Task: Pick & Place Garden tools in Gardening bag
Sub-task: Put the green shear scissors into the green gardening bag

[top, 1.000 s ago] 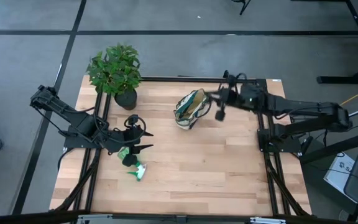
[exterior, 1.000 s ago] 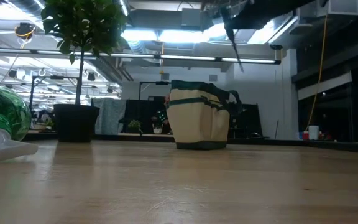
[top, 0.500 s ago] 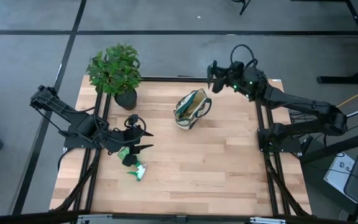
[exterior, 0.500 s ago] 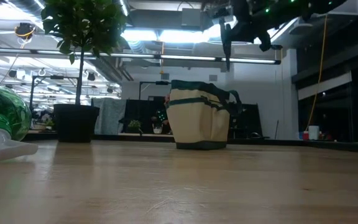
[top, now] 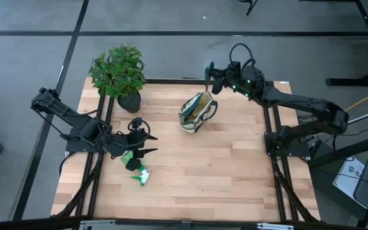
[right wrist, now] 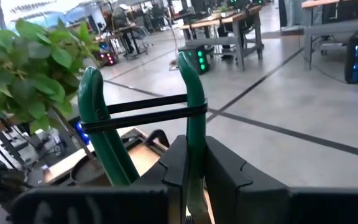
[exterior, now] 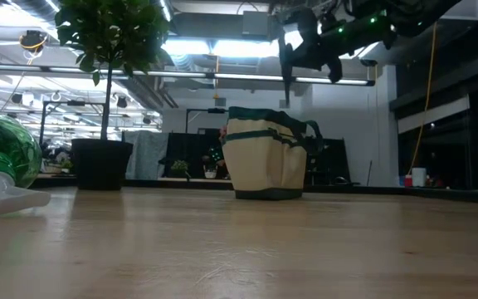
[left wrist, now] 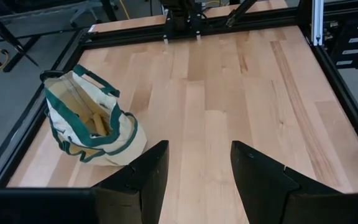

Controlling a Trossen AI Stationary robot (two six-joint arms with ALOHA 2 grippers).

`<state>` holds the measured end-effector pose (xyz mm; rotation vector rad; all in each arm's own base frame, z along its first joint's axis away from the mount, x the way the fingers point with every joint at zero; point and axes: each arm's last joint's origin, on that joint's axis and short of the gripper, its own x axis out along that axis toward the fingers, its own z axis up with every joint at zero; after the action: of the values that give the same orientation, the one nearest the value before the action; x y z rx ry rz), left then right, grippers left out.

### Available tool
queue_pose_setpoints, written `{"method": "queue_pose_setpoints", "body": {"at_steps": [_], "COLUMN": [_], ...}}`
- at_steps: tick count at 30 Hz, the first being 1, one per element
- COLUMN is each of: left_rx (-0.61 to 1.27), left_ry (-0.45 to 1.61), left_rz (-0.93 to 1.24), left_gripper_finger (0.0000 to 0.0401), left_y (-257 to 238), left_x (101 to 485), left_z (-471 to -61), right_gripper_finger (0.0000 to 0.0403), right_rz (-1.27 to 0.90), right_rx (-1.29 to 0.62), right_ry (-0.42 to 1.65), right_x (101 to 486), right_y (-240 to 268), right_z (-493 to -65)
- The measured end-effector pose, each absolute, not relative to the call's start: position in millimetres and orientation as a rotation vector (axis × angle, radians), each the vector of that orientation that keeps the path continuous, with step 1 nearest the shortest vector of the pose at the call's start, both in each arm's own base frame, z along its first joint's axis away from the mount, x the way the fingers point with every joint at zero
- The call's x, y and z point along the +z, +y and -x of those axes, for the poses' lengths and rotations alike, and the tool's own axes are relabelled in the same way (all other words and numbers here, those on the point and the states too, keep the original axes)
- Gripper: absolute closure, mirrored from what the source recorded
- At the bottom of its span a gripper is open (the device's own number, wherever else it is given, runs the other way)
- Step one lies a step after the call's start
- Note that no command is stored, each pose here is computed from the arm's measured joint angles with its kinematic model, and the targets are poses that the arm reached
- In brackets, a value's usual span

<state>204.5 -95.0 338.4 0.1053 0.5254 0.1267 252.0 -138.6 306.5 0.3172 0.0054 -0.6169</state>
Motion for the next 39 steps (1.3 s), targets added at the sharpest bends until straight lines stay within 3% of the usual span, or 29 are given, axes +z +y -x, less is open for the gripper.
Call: {"method": "queue_pose_setpoints", "body": {"at_steps": [22, 39], "left_rx": [0.127, 0.127], "left_ry": [0.525, 0.525], "left_rz": [-0.105, -0.105], "left_gripper_finger": [0.0232, 0.0232], "left_y": [-94.9, -94.9], "left_x": [338.4, 338.4], "left_z": [-204.5, -204.5], "right_gripper_finger": [0.0361, 0.0361], "right_rz": [-0.336, -0.218], "right_rx": [-0.560, -0.456], "right_ry": [0.093, 0.164], "right_x": [285.3, 282.7], "right_y": [-143.7, -135.8], "right_z": [-265.9, -269.5]}}
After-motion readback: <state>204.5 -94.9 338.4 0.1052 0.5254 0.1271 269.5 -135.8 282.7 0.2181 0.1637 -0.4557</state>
